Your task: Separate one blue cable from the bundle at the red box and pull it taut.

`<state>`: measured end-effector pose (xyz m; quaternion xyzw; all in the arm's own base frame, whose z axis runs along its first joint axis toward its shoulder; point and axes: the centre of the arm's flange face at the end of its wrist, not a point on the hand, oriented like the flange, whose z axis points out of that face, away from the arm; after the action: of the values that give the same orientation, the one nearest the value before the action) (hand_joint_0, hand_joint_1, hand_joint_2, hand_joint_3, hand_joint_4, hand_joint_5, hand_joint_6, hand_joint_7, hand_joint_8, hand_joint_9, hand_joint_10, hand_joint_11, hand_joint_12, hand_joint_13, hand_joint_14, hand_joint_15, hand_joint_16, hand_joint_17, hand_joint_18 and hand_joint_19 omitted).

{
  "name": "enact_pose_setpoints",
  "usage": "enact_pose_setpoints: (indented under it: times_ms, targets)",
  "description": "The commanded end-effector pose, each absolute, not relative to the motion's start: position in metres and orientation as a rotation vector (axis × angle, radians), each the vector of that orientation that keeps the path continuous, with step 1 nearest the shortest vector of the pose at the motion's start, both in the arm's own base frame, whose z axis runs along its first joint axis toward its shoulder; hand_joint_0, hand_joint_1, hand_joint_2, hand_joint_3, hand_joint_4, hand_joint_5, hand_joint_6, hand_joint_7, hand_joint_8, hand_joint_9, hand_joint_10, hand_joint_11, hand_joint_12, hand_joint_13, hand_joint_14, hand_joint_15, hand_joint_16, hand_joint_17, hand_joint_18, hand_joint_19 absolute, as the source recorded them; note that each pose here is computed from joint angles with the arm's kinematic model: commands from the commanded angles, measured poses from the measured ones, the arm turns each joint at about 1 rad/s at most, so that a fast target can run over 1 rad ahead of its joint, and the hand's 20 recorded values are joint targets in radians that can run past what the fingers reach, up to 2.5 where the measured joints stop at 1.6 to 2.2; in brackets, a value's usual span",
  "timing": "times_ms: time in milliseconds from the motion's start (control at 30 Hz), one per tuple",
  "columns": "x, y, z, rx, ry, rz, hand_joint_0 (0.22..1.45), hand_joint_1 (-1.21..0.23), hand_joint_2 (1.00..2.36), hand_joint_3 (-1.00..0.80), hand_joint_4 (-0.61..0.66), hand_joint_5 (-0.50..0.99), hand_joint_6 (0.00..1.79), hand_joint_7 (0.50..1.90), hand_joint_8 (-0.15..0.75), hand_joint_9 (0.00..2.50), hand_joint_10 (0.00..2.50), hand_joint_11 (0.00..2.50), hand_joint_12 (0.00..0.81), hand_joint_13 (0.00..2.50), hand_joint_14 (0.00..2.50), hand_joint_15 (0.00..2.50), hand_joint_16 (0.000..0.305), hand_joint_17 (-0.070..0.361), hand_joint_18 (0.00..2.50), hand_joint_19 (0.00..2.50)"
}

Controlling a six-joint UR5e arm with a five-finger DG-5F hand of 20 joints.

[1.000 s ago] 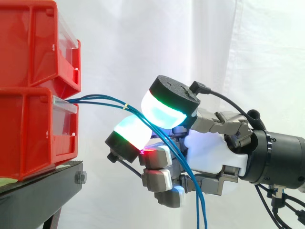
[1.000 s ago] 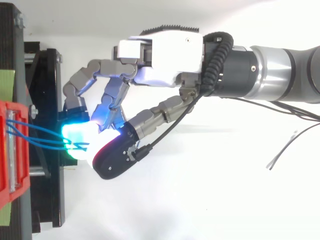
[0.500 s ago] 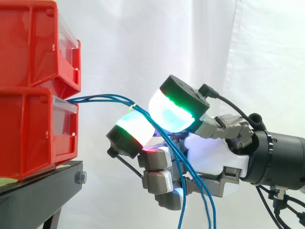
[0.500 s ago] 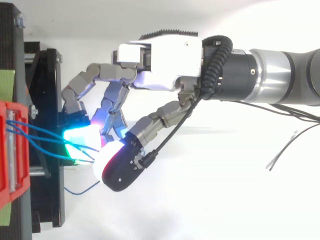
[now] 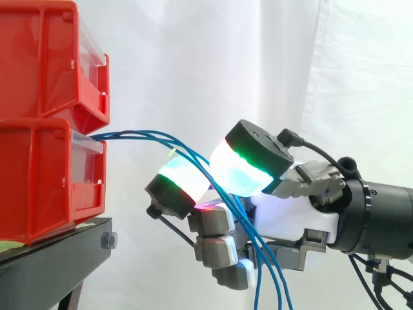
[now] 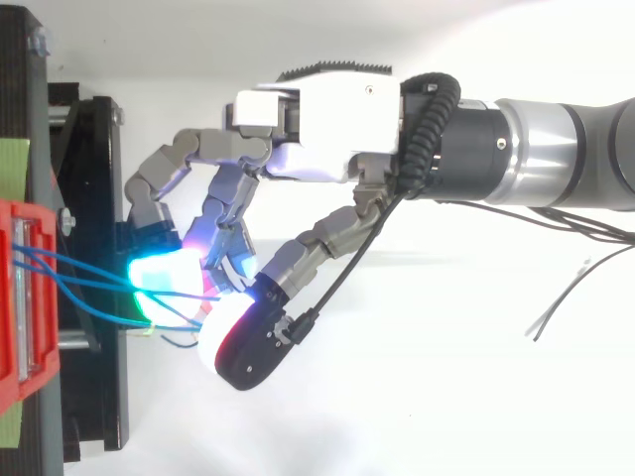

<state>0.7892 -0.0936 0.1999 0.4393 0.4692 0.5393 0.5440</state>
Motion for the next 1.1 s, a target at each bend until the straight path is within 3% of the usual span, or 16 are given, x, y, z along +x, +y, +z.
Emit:
enact_pose_setpoints:
  times_ms: [0,300,433,567,767,900,1067]
  targets:
    - [0.7888,-0.0936,0.1992,1.046,1.117,1.278,0.64,-0.97,1.00,-0.50,0.14,-0.14,0.93,1.09,0.374,1.07,0.01,1.09,0.386,1.17,0.02,0.91,0.045,0.102,1.16,0.84]
    - [0.7891,-0.0935,0.1997,1.047,1.116,1.279,0.61,-0.80,1.00,-0.50,0.12,-0.14,0.89,1.10,0.375,1.09,0.01,1.07,0.380,1.17,0.02,0.92,0.045,0.102,1.17,0.86]
    - [0.7891,-0.0923,0.1996,1.048,1.118,1.281,0.62,-0.76,1.00,-0.50,0.08,-0.14,0.87,1.05,0.373,1.07,0.01,1.05,0.384,1.14,0.02,0.91,0.045,0.102,1.16,0.87]
    - [0.7879,-0.0924,0.1978,1.060,1.124,1.281,0.64,-0.76,1.00,-0.49,0.03,-0.14,0.86,1.06,0.368,1.07,0.01,1.04,0.380,1.13,0.02,0.91,0.045,0.102,1.16,0.89]
    - [0.7875,-0.0888,0.1966,1.074,1.130,1.290,0.64,-0.79,1.01,-0.34,0.08,-0.15,0.87,1.09,0.375,1.05,0.01,1.04,0.377,1.13,0.02,0.91,0.046,0.103,1.15,0.89]
    - [0.7876,-0.0876,0.1968,1.078,1.132,1.293,0.60,-0.77,1.00,-0.50,0.14,-0.15,0.87,1.03,0.377,1.05,0.01,1.04,0.378,1.12,0.02,0.92,0.046,0.104,1.15,0.89]
    - [0.7876,-0.0873,0.1966,1.086,1.126,1.290,0.54,-0.71,1.00,-0.50,0.16,-0.15,0.87,1.01,0.385,1.05,0.01,1.03,0.391,1.13,0.02,0.91,0.049,0.109,1.17,0.89]
